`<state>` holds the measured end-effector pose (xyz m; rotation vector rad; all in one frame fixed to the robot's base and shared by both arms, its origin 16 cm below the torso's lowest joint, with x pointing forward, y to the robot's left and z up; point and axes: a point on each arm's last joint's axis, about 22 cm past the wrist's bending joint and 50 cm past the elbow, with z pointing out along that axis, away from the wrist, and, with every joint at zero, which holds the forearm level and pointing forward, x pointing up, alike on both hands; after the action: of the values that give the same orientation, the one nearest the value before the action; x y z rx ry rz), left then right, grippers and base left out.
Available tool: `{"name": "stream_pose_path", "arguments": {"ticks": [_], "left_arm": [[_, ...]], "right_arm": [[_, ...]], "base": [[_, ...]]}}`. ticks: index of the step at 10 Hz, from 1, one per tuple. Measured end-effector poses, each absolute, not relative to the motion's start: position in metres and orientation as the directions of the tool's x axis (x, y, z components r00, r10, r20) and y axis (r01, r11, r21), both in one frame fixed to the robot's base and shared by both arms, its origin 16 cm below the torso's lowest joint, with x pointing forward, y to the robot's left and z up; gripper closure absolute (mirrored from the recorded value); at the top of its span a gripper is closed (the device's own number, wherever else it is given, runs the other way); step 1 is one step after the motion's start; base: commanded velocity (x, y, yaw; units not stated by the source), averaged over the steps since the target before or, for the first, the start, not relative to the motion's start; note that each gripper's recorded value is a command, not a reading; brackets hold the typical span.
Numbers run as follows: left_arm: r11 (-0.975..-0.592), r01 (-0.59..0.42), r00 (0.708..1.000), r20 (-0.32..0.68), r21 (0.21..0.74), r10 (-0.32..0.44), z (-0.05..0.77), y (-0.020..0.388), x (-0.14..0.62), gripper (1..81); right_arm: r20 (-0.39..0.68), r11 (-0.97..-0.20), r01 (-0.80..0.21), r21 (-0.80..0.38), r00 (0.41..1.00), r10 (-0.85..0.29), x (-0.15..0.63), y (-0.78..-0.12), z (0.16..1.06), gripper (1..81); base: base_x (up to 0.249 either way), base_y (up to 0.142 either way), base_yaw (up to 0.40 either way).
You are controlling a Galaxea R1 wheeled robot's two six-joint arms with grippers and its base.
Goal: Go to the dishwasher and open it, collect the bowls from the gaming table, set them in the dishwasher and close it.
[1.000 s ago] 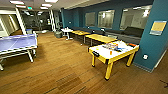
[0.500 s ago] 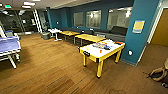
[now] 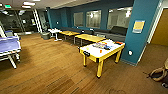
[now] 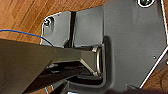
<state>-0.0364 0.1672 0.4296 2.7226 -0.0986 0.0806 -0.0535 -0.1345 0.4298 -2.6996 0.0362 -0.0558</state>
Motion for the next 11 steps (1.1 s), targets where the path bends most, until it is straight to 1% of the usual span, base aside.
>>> {"name": "stream_pose_path", "arguments": {"ticks": [4,7,9,11], "left_arm": [[-0.912,-0.087,0.995,0.074,0.401,-0.063,0.43,0.167,-0.037,1.0],[-0.912,-0.082,0.996,0.055,0.402,-0.065,0.43,0.168,-0.053,1.0],[-0.912,-0.092,0.994,0.088,0.401,-0.062,0.43,0.167,-0.03,1.0],[-0.912,-0.089,0.995,0.079,0.401,-0.062,0.43,0.167,-0.037,1.0]], "right_arm": [[0.034,-0.904,-0.016,-0.427,0.999,-0.034,-0.054,-0.134,0.43,1.0],[0.015,-0.904,-0.02,-0.426,0.999,-0.029,-0.07,-0.134,0.43,1.0],[0.048,-0.904,-0.009,-0.428,0.998,-0.033,-0.047,-0.134,0.43,1.0],[0.038,-0.903,-0.013,-0.429,0.999,-0.032,-0.055,-0.134,0.43,1.0]], "base": [[0.017,0.0,0.0],[0.12,0.0,0.0],[0.134,0.0,0.0],[0.134,0.0,0.0]]}}
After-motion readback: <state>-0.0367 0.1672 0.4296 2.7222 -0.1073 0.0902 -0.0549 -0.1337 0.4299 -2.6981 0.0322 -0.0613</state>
